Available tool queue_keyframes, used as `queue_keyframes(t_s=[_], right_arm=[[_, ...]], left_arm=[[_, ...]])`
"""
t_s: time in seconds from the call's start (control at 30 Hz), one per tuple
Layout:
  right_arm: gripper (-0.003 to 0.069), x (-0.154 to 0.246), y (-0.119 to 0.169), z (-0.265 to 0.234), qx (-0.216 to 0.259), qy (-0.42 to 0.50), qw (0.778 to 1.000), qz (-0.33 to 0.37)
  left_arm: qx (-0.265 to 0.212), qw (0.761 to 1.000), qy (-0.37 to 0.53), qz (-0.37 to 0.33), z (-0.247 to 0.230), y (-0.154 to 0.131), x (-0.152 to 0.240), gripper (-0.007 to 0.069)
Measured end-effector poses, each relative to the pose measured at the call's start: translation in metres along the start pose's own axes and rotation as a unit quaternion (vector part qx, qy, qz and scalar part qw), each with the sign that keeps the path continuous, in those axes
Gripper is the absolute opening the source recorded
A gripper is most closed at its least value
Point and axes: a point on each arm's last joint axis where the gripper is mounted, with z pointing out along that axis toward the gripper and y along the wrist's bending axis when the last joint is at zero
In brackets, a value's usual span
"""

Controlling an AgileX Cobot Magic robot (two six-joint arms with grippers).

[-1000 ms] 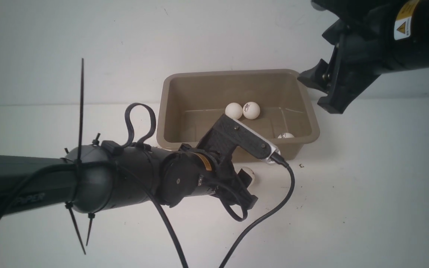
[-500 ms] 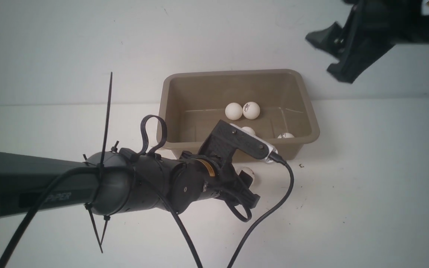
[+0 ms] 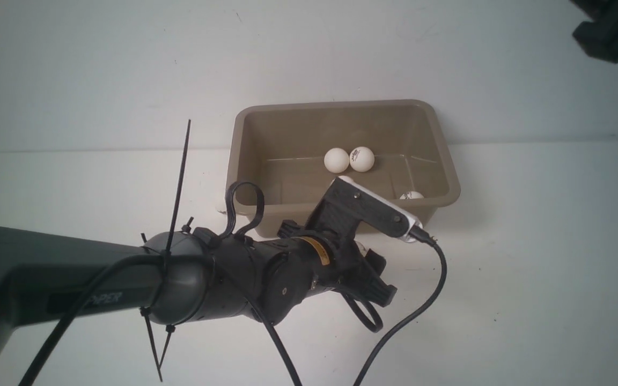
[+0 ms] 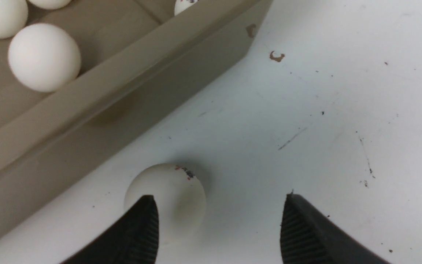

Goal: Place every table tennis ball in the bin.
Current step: Use the left arm to clamp the table tennis ball closest to it

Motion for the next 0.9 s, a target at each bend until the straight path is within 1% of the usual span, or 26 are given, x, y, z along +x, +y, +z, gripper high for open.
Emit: queue_keyframes(t_s=[0.27,0.43,0.47,0.53,0.9], right_arm=[[0.0513,0.001,-0.002,-0.006,0.003,0.003,1.0,0.001],[0.0513,0.001,-0.002,-0.006,0.003,0.005,1.0,0.0],[0.0513,0.001,-0.002,-0.006,0.003,0.006,1.0,0.0],[0.0513,0.001,-0.002,-0.006,0.003,0.006,1.0,0.0],[0.0513,0.001,-0.002,-0.006,0.002,0.007,1.0,0.0]], left_arm=[[0.0,1.0,-0.002,-0.004,0.0,0.0,0.0,0.0406],[0.001,1.0,0.008,-0.007,0.001,-0.001,0.002,0.045],[0.002,1.0,0.014,-0.007,0.002,-0.001,0.004,0.0472],[0.003,1.0,0.02,-0.011,0.002,-0.001,0.006,0.0491],[0.0,0.999,0.029,-0.018,0.011,0.0,0.014,0.0503]])
